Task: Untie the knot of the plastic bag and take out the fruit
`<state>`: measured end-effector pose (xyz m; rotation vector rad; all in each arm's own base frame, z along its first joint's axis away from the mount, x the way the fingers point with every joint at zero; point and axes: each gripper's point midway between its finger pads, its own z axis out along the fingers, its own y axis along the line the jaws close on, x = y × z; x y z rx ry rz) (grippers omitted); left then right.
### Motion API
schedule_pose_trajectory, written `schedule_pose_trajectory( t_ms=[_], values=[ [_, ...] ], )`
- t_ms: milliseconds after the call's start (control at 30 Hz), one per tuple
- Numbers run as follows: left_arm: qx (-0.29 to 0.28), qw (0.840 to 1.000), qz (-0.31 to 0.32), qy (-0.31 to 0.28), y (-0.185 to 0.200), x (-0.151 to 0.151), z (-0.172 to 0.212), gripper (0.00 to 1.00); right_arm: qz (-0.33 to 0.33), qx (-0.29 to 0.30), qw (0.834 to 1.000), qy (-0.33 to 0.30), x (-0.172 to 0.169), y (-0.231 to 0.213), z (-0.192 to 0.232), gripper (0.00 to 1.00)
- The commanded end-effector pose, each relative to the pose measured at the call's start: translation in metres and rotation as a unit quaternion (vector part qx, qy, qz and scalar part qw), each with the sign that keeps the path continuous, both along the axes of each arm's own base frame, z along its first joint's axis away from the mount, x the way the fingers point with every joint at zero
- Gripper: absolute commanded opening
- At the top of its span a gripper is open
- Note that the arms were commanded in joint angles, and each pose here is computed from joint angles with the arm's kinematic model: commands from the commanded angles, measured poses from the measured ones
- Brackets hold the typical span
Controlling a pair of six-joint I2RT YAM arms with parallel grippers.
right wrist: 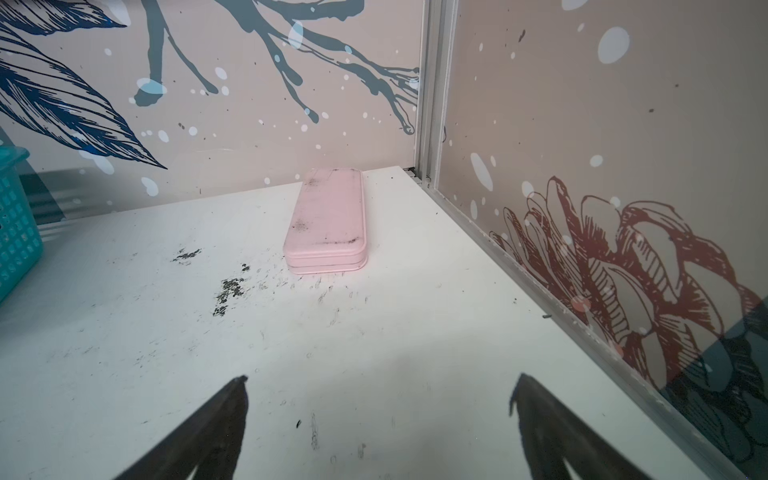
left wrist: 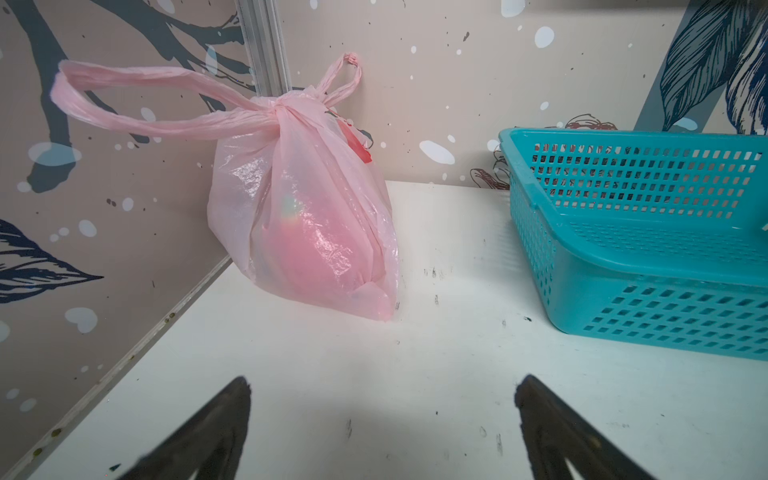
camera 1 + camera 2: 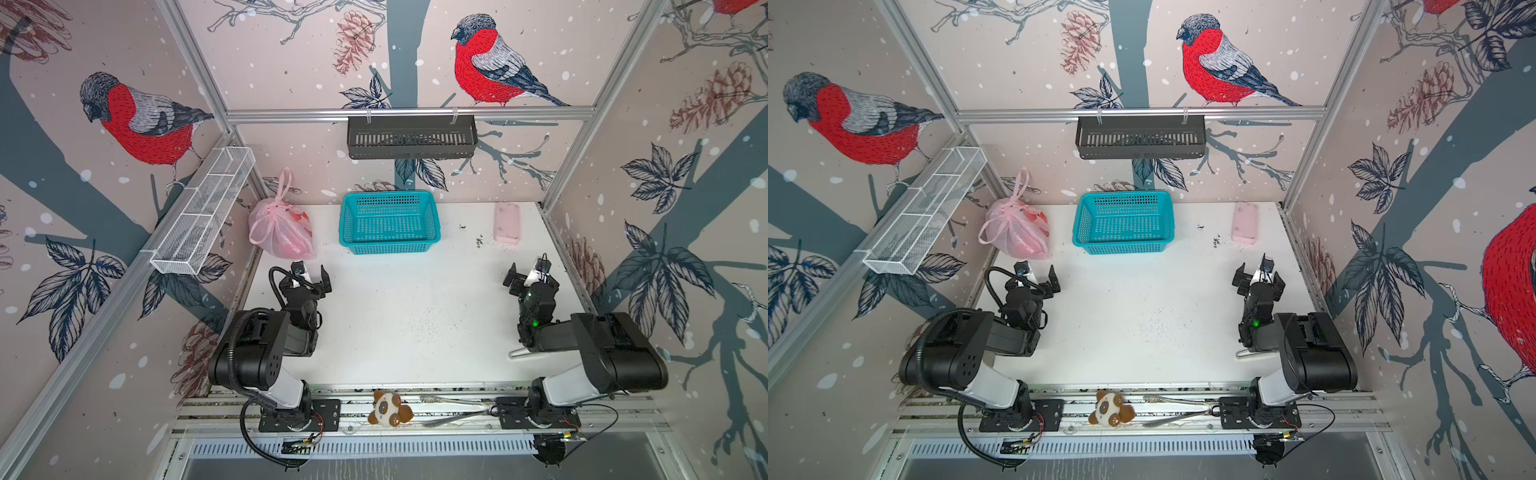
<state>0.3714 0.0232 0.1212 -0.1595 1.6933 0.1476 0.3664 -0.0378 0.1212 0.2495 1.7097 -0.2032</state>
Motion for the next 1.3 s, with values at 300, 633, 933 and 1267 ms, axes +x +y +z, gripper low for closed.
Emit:
schedule_pose_trajectory(
  t_ms=[300,633,933,1267],
  values=[
    [0.005,1.0,-0.002,-0.018,-0.0011,0.0025,0.0098,0.99,-0.005,0.004,1.0,-0.013,-0.0004,-0.0008,0.006,0.99],
    [0.005,1.0,-0.002,-0.018,-0.0014,0.0025,0.0098,0.99,-0.005,0.004,1.0,-0.014,-0.0004,-0.0009,0.0064,0.99],
    [0.005,1.0,-0.001,-0.019,-0.0011,0.0027,0.0102,0.99,-0.006,0.004,1.0,-0.014,-0.0008,-0.0009,0.0061,0.99],
    [0.009,1.0,-0.015,-0.018,-0.0054,0.0035,0.0106,0.99,-0.006,0.004,1.0,-0.014,-0.0008,-0.0009,0.0062,0.99]
  ],
)
